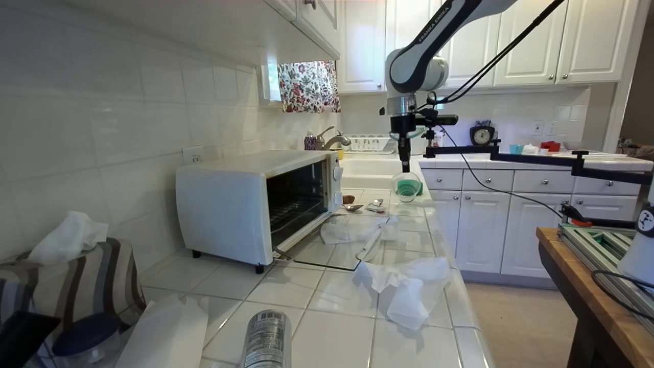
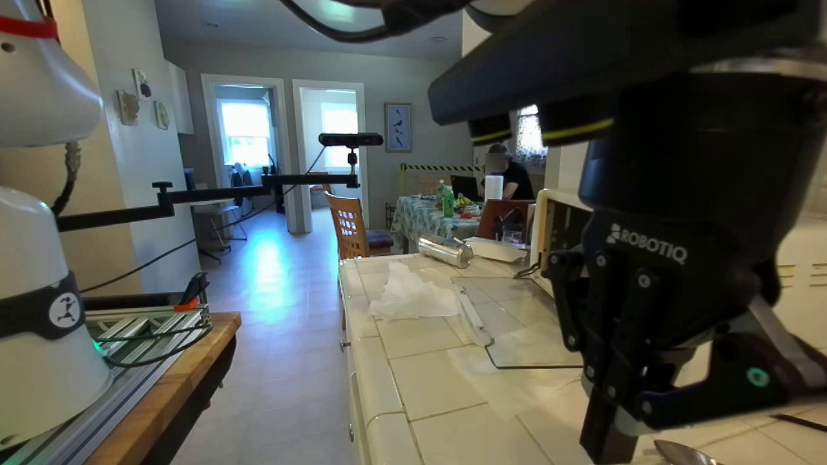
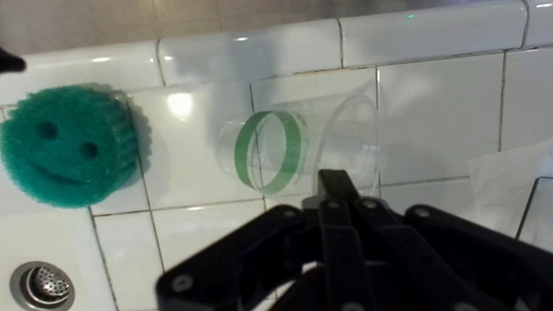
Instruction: Place the brown object to the right of the oven in the oven
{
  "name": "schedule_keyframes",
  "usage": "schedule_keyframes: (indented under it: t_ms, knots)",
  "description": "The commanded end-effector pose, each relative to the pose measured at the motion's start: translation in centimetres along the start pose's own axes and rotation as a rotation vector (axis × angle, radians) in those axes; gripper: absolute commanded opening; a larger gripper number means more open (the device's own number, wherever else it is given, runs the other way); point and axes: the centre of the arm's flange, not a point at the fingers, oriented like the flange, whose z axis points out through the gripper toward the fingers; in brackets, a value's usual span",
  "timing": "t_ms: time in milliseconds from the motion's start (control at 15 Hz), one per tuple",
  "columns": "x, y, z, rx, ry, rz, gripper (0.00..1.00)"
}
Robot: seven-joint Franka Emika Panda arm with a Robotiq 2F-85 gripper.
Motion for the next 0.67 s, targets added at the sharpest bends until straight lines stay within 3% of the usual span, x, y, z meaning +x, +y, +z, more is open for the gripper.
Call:
schedule_keyframes:
  t_ms: [0, 600]
  knots:
    - [-1.4, 0.0, 0.0, -0.026, -0.036, 0.03, 0.0]
    - [-2.6, 1.8, 0.2, -0.052, -0.065, 0.066, 0.0]
